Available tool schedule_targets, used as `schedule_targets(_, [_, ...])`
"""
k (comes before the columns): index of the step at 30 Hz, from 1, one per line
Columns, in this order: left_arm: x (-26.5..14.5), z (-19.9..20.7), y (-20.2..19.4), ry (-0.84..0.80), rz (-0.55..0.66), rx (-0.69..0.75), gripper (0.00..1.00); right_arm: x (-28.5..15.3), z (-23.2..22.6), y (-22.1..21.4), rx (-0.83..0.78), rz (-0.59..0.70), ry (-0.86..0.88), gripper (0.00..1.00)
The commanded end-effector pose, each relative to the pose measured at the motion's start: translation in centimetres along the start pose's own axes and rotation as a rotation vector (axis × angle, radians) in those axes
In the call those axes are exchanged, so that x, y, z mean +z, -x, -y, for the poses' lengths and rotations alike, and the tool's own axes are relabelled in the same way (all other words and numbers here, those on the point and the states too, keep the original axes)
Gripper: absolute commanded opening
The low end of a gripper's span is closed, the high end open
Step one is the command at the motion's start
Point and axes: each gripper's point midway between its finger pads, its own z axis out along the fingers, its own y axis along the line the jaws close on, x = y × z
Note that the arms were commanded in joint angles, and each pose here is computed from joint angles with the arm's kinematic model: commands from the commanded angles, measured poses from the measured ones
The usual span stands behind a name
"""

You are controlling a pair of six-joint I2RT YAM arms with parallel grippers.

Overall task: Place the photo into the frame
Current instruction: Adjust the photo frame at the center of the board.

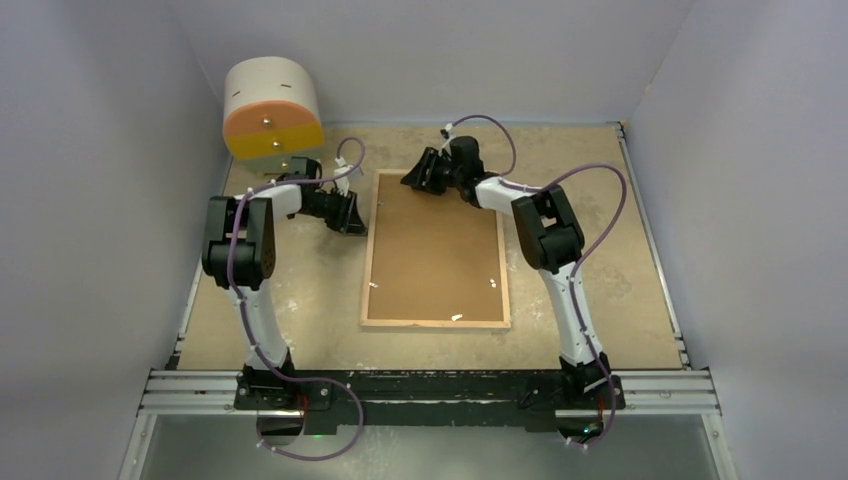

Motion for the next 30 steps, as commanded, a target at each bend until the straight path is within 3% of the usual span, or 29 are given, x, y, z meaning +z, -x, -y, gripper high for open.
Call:
schedule_targets(1, [0.0, 2.0, -0.2, -0.055, -0.008, 0.028, 0.24, -0.8, -0.5, 1.2, -0.027, 0.02, -0.029, 0.49])
schedule_targets(12, [0.9, 4.9, -2.5, -0.099, -0.07, 0.076, 0.22, -1.8, 2.3, 3.4, -0.006, 0.067, -0.166, 0.49])
schedule_targets(16, [1.1, 6.3, -4.2, -0.126, -0.108, 0.098, 0.21, -3.6, 1.4, 4.4, 0.016, 0.078, -0.125, 0.51])
schedule_targets(18, [1.3, 7.1, -5.2, -0.13, -0.132, 0.12, 0.21, -6.1, 0.8, 6.6, 0.008, 0.145, -0.15, 0.55])
schedule_targets(22, [1.6, 8.4, -6.0, -0.14, -0.158, 0.158, 0.21, -13.7, 2.8, 11.4, 0.021, 0.316, -0.316, 0.75])
schedule_targets(27, [1.3, 8.5, -6.5, -0.131, -0.177, 0.187, 0.21, -21.0, 8.6, 13.9, 0.091, 0.449, -0.515, 0.83])
schedule_targets(30, [1.3, 8.5, -7.1, -0.109, -0.199, 0.221, 0.21, -23.0, 12.2, 13.8, 0.138, 0.469, -0.611, 0.86])
